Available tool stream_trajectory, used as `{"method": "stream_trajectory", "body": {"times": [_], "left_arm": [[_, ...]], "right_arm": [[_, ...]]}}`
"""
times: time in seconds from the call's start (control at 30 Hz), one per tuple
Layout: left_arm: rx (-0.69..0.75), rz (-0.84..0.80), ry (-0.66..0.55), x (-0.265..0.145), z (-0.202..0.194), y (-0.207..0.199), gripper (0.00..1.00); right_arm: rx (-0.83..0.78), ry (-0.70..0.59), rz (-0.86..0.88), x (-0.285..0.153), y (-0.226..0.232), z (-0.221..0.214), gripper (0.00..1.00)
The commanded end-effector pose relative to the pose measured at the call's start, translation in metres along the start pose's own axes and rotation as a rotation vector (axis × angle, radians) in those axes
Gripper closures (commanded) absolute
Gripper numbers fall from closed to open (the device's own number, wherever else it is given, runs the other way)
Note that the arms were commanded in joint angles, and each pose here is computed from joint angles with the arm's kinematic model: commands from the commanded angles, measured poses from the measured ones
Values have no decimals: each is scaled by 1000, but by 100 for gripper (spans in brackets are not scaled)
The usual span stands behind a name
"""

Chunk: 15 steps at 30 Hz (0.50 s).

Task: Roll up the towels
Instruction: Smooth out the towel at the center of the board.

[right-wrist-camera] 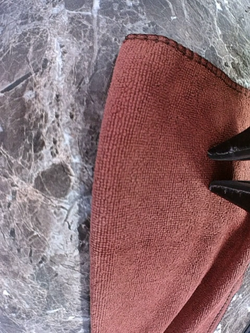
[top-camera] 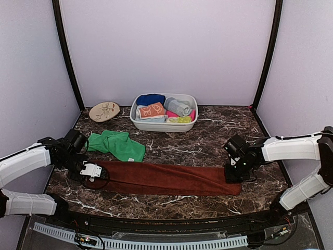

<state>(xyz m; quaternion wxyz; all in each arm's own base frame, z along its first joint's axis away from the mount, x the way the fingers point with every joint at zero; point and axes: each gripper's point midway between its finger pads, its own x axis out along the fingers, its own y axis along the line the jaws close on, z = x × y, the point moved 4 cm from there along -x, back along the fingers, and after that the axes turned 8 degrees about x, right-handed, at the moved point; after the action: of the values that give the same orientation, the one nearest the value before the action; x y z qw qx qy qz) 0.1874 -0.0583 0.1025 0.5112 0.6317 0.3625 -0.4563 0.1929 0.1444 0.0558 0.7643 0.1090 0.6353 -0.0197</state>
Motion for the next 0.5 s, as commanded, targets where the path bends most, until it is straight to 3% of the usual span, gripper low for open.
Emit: {"method": "stream_trajectory", "body": {"times": [0.0, 0.47], "left_arm": [[28, -50, 6, -6, -2, -15, 100], [45, -11, 53, 9, -17, -24, 100]], "right_arm": [[-5, -13, -68, 9, -14, -2, 86], [-17, -19, -120, 10, -24, -3, 86]]}}
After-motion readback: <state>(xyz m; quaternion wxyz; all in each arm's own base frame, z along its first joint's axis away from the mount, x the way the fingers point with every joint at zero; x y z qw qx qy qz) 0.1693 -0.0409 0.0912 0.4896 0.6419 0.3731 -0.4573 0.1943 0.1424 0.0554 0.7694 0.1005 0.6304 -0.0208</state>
